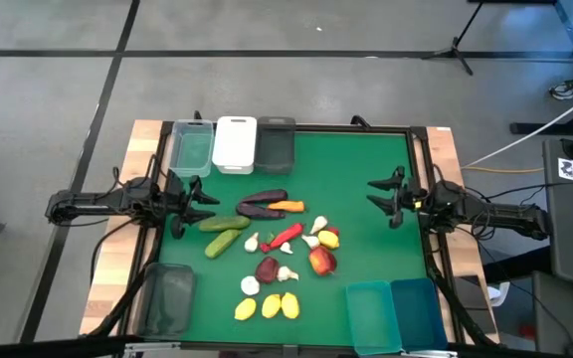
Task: Sort produce into baskets
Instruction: Put the green cucumber into the transparent bin
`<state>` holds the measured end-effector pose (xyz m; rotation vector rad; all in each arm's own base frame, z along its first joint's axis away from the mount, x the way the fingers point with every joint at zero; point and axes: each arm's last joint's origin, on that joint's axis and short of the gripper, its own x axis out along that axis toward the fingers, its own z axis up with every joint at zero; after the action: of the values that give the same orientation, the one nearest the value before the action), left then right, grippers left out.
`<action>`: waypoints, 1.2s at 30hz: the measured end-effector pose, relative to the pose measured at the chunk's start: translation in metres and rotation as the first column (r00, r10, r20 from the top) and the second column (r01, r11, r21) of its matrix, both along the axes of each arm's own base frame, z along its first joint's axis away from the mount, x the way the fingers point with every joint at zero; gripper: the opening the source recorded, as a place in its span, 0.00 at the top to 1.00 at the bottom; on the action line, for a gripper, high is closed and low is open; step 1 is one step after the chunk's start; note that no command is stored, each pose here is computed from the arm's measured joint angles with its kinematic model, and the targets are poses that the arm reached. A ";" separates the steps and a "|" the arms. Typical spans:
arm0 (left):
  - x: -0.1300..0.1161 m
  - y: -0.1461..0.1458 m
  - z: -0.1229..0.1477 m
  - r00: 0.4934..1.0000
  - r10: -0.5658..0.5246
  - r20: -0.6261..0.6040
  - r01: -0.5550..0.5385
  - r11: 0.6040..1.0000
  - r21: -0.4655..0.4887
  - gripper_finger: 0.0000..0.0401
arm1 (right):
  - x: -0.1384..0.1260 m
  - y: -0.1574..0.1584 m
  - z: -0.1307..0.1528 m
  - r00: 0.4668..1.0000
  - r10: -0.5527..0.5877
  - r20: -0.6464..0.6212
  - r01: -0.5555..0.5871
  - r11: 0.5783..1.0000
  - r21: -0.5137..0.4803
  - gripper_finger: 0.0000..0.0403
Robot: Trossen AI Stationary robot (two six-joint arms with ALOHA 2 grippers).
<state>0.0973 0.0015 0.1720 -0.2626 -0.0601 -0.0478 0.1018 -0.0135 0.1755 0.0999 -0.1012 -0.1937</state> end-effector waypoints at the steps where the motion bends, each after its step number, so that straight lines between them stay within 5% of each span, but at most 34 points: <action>1: 0.000 0.001 0.000 0.999 0.034 0.000 -0.034 0.999 0.002 0.56 | 0.000 0.000 0.001 1.000 -0.015 0.007 0.015 1.000 0.004 0.48; 5: 0.000 0.004 0.000 0.992 0.125 -0.001 -0.125 0.992 -0.035 0.56 | 0.000 -0.001 0.001 1.000 -0.018 0.010 0.018 1.000 0.025 0.48; 11: -0.001 0.007 0.000 0.971 0.238 0.001 -0.238 0.971 0.039 0.56 | -0.001 0.000 0.010 0.997 -0.014 0.076 0.008 0.997 0.070 0.48; 19: -0.002 0.008 0.007 0.951 0.298 0.078 -0.305 0.945 0.117 0.56 | -0.009 -0.001 0.052 0.981 -0.075 0.179 0.072 0.997 0.022 0.48; 24: -0.005 0.009 0.023 0.924 0.304 0.231 -0.316 0.949 0.016 0.56 | -0.008 -0.003 0.086 0.973 -0.130 0.191 0.142 0.989 -0.050 0.48; 30: -0.009 0.008 0.036 0.920 0.278 0.275 -0.242 0.957 -0.158 0.56 | 0.013 -0.005 0.123 0.991 -0.135 0.001 0.135 0.984 -0.115 0.48; 36: -0.011 0.005 0.052 0.921 0.248 0.299 -0.204 0.964 -0.171 0.56 | 0.054 -0.006 0.138 0.957 -0.018 -0.289 -0.013 0.995 -0.102 0.41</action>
<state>0.0862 0.0063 0.2235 -0.3820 -0.4171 0.1463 0.1554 -0.0193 0.3138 -0.0327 0.1815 -0.2034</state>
